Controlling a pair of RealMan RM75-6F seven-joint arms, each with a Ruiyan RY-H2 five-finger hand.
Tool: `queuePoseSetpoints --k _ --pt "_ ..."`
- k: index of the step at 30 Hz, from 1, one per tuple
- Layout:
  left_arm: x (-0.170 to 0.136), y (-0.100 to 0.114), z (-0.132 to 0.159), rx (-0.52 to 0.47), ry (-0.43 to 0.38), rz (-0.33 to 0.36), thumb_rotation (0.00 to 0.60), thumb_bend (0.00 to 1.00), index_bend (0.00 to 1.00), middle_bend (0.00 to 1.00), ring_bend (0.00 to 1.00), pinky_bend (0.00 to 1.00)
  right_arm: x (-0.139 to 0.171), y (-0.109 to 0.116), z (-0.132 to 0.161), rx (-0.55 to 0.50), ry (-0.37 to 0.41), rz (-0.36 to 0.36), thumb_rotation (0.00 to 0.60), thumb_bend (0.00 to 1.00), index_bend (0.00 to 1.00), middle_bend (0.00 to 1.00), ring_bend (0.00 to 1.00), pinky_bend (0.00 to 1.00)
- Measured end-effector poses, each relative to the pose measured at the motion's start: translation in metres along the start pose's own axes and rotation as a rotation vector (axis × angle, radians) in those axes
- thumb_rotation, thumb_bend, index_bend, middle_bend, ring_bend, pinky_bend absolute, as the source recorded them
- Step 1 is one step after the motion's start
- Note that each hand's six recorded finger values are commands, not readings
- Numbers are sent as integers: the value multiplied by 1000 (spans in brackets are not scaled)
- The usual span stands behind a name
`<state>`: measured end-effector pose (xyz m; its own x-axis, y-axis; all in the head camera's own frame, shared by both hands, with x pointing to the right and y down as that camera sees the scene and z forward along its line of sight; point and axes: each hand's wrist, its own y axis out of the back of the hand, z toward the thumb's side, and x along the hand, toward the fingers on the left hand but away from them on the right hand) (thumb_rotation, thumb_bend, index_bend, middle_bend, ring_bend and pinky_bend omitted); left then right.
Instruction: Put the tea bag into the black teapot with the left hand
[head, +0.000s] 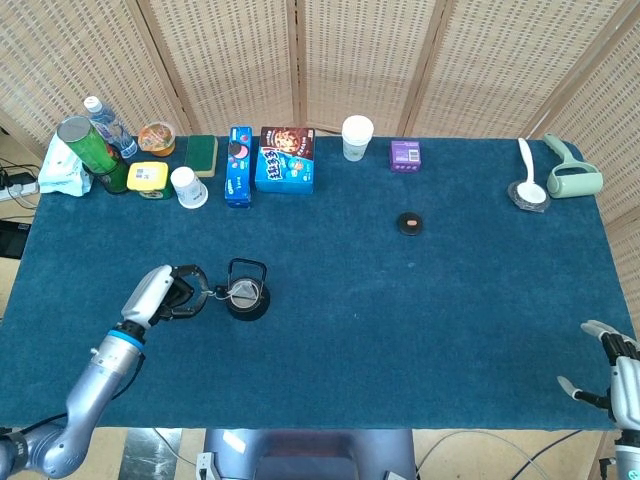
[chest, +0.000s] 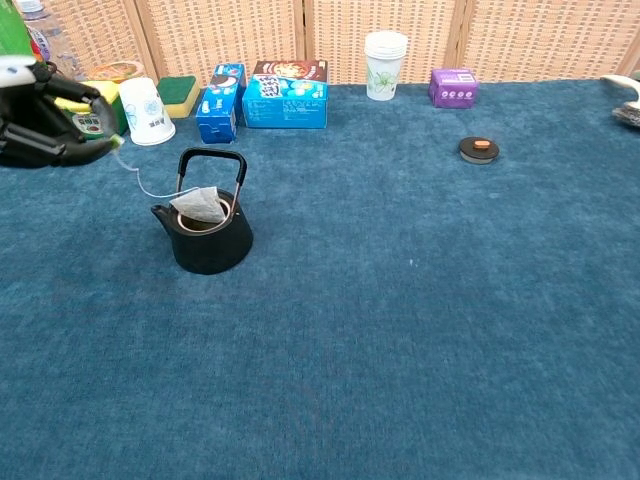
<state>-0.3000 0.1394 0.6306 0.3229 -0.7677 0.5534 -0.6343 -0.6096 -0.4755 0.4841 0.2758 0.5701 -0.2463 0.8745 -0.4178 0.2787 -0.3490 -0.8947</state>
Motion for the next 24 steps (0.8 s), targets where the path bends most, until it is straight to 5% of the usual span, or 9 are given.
queuePoseSetpoints --k 12,17,24 --pt "-27 -3 -32 164 126 -108 600 531 686 1000 1000 979 0 0 2 6 2 4 600 19 238 217 231 165" --pt "-33 -7 -40 275 171 -191 600 419 480 1000 1000 978 0 0 3 6 3 6 600 19 238 217 234 165" --pt "-33 -10 -38 323 192 -259 600 328 334 1000 1000 978 0 0 2 6 -2 6 600 18 238 217 234 165"
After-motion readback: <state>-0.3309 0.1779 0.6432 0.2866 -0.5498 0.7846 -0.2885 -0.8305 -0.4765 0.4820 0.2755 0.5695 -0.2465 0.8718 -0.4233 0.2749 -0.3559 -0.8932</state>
